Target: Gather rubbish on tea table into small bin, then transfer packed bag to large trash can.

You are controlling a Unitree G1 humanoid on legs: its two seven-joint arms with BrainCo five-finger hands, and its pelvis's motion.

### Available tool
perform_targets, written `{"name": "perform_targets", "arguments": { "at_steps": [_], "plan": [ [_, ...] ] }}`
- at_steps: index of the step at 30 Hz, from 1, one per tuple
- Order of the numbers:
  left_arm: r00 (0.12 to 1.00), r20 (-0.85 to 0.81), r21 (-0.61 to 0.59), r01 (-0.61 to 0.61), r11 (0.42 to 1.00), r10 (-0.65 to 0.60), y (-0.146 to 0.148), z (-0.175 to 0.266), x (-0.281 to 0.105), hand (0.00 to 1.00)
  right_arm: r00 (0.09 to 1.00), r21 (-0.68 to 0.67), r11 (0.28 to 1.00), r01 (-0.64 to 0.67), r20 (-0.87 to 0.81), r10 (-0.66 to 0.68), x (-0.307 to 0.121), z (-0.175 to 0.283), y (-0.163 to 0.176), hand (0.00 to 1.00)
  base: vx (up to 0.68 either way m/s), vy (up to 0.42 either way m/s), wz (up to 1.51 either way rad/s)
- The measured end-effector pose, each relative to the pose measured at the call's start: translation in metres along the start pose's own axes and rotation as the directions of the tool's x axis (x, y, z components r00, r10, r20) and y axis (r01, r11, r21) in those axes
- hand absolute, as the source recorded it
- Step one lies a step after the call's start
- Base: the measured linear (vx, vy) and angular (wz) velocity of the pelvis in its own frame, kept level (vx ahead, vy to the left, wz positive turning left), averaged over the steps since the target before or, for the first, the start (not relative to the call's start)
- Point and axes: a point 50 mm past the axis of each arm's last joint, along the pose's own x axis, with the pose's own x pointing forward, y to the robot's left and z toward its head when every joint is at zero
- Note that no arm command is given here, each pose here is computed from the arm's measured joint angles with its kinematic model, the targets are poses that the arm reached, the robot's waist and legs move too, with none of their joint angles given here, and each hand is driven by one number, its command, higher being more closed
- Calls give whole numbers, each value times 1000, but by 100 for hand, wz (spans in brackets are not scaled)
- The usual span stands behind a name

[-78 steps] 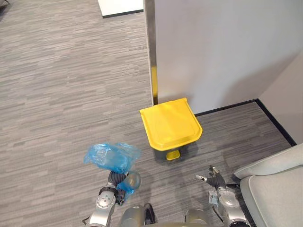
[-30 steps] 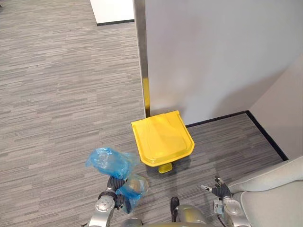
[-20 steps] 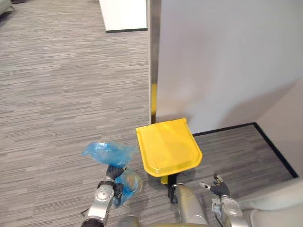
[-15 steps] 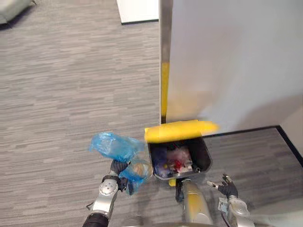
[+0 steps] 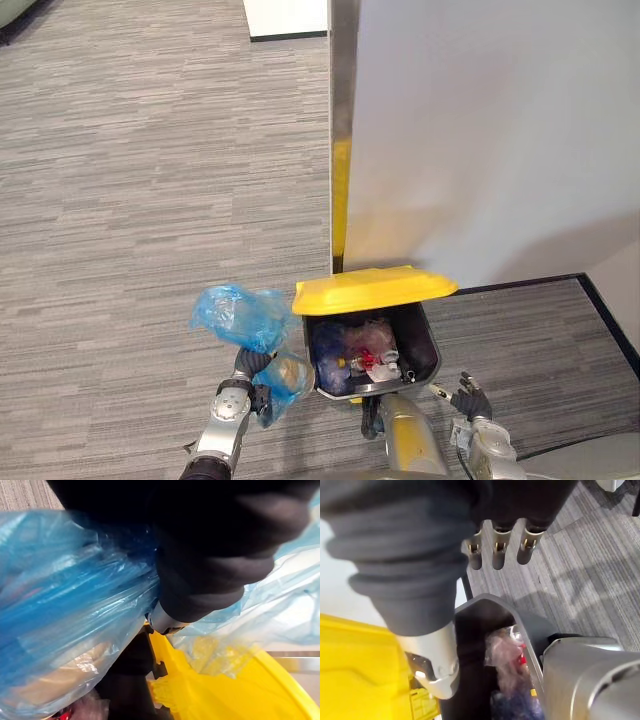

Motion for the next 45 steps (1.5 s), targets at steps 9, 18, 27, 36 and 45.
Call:
{"name": "perform_targets", "arguments": {
  "at_steps": [9, 18, 27, 36, 45],
  "plan": [
    [999, 4, 11, 31, 999, -31, -3, 0, 0, 100, 957, -187, 965, -186, 187, 221, 14, 65, 52, 0, -84, -17, 22],
    [996, 89, 12, 18, 1000, -19, 2, 18, 1, 100, 828, -380, 921, -90, 484, 281, 18, 179, 54, 0, -35, 12, 8],
    [983, 186, -17, 6, 1000, -3, 12, 37, -1, 100, 731, -417, 904, 100, 646, 217, 10, 263, 23, 0, -12, 6, 5],
    [954, 292, -56, 84, 995, -64, 3, 56, -10, 100, 717, -376, 922, 97, 668, 197, 9, 281, 19, 0, -24, 13, 2],
    [897, 391, -39, 240, 970, -207, -24, 82, -16, 100, 712, -377, 922, 93, 672, 203, 8, 290, 23, 0, -29, 27, 0]
  ]
}}
